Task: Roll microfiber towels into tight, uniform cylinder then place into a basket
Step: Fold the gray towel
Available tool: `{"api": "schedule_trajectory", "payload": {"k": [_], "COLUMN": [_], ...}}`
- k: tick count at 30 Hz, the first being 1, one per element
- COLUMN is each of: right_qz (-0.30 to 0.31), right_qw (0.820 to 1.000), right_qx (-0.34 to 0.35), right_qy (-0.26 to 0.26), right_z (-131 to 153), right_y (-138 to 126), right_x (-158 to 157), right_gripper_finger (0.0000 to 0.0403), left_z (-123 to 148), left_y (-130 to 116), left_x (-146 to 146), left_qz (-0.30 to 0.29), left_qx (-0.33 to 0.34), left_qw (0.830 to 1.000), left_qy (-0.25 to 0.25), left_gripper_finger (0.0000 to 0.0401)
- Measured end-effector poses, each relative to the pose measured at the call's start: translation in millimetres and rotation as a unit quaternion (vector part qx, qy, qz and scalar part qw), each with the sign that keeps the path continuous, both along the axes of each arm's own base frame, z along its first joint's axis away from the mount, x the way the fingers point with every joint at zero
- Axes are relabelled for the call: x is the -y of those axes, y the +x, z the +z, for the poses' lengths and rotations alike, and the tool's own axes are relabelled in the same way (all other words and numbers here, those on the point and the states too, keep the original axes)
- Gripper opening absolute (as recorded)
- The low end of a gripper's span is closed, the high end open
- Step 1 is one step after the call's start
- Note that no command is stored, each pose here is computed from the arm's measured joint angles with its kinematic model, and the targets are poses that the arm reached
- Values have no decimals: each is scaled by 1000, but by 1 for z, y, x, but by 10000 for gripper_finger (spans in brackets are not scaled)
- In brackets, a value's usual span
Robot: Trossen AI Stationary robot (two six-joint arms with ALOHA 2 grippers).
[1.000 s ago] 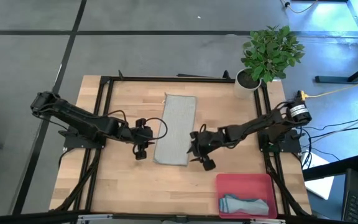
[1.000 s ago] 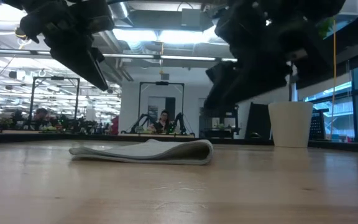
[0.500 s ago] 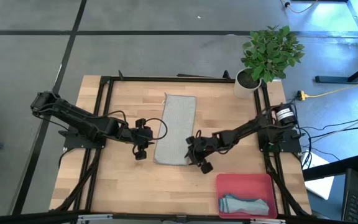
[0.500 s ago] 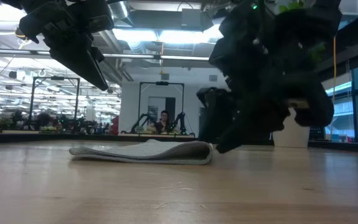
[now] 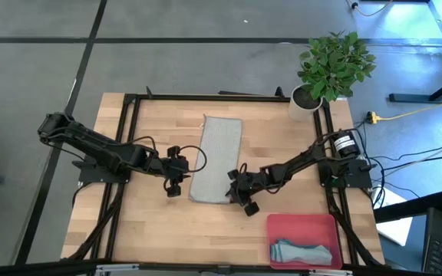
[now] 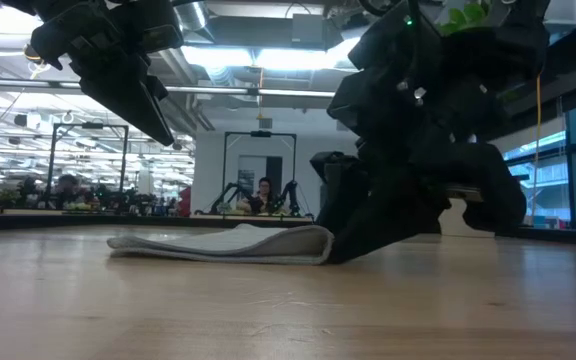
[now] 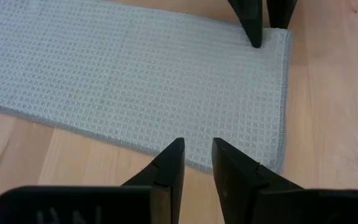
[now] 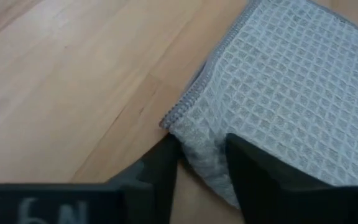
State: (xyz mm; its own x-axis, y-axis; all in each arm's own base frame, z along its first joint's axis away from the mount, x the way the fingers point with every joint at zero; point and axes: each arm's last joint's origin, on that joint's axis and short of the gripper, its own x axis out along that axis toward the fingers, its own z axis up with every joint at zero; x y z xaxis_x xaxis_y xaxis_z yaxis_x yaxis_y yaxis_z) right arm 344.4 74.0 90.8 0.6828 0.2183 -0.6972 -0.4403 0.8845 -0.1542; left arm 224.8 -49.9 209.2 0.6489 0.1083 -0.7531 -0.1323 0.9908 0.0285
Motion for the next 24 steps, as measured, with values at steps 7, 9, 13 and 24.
{"api": "schedule_trajectory", "payload": {"k": [7, 9, 13, 24], "right_qz": [3, 1, -3, -54], "right_qw": [1000, 1000, 999, 997], "right_qx": [13, 21, 36, 54], "right_qy": [5, 6, 8, 11], "right_z": [1, 1, 3, 9], "right_y": [2, 3, 5, 11], "right_x": [0, 1, 4, 29], "right_gripper_finger": [13, 14, 8, 4], "left_z": [0, 0, 0, -2], "left_y": [0, 0, 0, -2], "left_x": [0, 0, 0, -1], "left_qz": [0, 0, 0, -1], "left_qx": [0, -1, -3, -15], "left_qw": [1000, 1000, 1000, 1000], "left_qy": [0, 0, 1, 4], "left_gripper_finger": [74, 74, 74, 74]}}
